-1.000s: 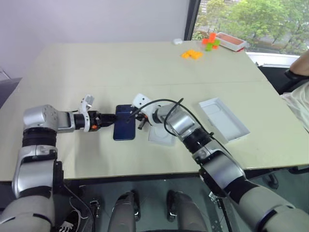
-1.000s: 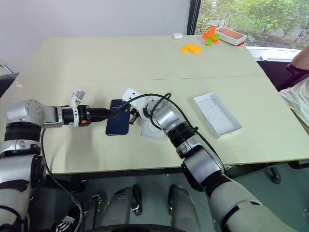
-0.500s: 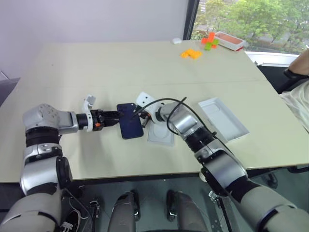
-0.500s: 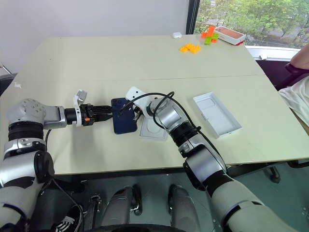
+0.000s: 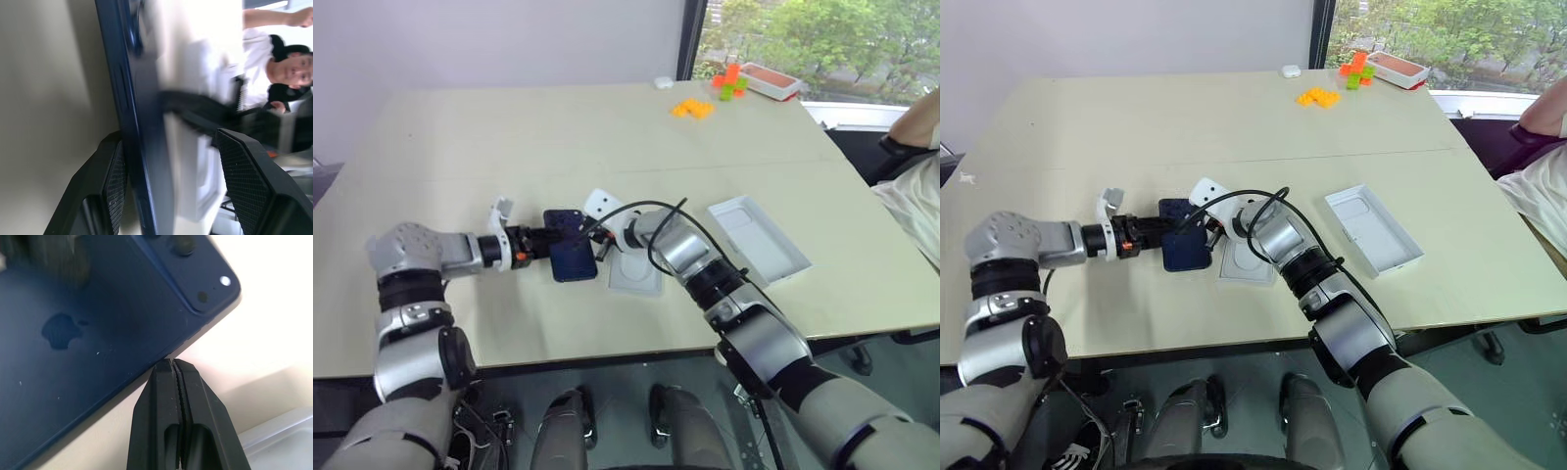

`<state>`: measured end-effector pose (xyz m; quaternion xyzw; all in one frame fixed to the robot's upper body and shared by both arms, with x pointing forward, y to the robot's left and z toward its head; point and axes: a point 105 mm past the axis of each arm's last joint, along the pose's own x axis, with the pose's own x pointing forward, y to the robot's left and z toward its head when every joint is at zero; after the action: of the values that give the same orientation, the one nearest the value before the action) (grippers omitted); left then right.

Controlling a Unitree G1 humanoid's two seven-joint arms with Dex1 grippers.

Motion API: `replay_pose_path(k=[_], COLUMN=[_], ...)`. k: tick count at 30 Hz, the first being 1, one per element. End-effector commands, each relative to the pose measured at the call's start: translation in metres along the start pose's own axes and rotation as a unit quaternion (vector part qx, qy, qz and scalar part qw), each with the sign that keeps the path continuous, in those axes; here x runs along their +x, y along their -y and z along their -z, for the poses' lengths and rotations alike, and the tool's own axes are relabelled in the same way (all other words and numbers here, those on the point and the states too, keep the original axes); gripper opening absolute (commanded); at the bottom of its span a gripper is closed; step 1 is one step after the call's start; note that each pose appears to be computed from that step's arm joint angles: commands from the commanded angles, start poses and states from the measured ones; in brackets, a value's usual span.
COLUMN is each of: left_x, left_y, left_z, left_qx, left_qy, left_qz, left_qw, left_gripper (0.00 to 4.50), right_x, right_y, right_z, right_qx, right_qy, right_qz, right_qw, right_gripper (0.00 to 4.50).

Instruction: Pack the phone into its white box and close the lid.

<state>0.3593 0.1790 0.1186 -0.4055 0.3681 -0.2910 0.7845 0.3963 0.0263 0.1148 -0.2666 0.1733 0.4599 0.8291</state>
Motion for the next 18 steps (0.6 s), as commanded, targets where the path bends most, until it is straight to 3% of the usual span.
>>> replay_pose_path(k=[1, 11, 14, 18], left_x=[-0.001, 0.0017, 0.0004, 0.0], left_y=[0.0122, 0.0096, 0.0082, 0.0061], left_z=[-0.0077, -0.0052, -0.0035, -0.0034], left_qx=[0.016, 0.015, 0.017, 0.008], left_qy=[0.021, 0.024, 0.024, 0.029], left_qz=[0.022, 0.017, 0.016, 0.018], left_qw=[0.999, 0.999, 0.999, 0.999], left_gripper=[2.89, 2.89, 2.02, 0.07], right_x=[-0.0006, -0.0011, -0.0011, -0.0013], right_y=[-0.0004, -0.0013, -0.0014, -0.0012], right_z=[-0.0029, -0.002, -0.0021, -0.0029], right_qx=[-0.005, -0.008, -0.011, -0.014], right_qy=[0.005, 0.005, 0.005, 0.005], right_qz=[-0.001, -0.002, -0.001, -0.001], right_qw=[1.0, 1.0, 1.0, 1.0], right_gripper=[0.06, 0.06, 0.0, 0.0])
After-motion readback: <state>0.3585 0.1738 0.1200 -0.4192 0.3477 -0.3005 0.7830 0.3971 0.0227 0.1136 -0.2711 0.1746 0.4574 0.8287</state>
